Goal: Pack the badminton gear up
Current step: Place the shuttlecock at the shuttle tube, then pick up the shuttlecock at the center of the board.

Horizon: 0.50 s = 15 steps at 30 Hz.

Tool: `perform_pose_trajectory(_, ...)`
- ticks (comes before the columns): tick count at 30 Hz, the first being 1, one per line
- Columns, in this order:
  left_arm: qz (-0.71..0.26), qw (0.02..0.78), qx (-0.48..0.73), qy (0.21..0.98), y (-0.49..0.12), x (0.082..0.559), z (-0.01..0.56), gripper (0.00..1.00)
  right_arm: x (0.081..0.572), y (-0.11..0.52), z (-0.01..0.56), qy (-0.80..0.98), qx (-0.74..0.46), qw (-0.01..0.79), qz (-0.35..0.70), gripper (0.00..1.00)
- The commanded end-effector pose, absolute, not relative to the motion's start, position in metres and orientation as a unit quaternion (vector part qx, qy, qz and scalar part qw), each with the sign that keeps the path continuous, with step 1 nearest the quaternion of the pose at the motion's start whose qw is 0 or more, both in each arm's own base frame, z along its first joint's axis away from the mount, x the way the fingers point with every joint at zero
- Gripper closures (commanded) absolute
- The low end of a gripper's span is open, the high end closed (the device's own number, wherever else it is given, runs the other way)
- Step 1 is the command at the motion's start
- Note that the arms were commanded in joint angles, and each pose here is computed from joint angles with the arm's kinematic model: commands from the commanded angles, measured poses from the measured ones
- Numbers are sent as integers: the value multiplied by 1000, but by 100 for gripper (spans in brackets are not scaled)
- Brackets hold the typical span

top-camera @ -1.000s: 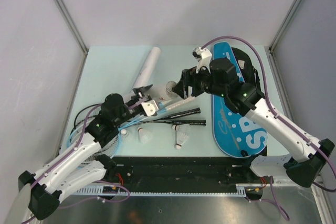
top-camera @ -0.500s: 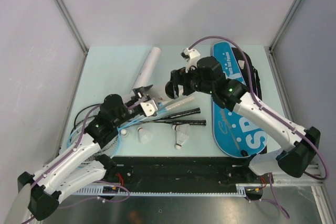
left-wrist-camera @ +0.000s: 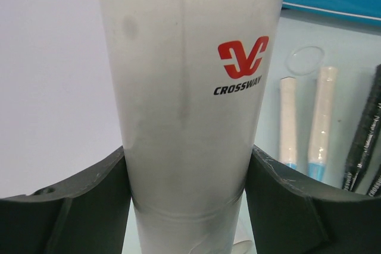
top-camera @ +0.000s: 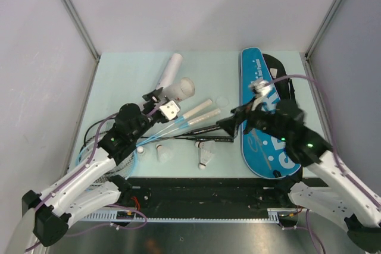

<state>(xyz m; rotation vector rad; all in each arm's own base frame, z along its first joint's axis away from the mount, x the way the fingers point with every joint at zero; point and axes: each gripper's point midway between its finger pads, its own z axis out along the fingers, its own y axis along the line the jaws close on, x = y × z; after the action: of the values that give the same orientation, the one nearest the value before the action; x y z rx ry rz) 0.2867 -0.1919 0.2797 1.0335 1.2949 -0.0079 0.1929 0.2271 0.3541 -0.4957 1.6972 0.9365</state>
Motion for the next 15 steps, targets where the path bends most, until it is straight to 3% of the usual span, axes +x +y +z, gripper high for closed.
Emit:
perform_pose_trajectory(1, 25, 736, 392, 551, -177, 293, 338, 76, 184, 249, 213, 798, -240, 398, 384, 14)
perform_pose_trajectory(5, 16, 741, 396, 541, -179, 288, 340, 76, 175, 263, 175, 780, -258, 367, 436, 35)
perform_pose_trajectory(8, 9, 740, 400, 541, -182, 288, 340, 76, 195, 260, 154, 811, -197, 343, 431, 41)
perform_pose_trajectory(11, 4, 742, 401, 538, -183, 286, 341, 76, 214, 260, 133, 842, -102, 302, 436, 41)
perform_pose_trajectory(15, 1, 744, 400, 536, -183, 284, 342, 76, 214, 265, 120, 850, -23, 262, 457, 31)
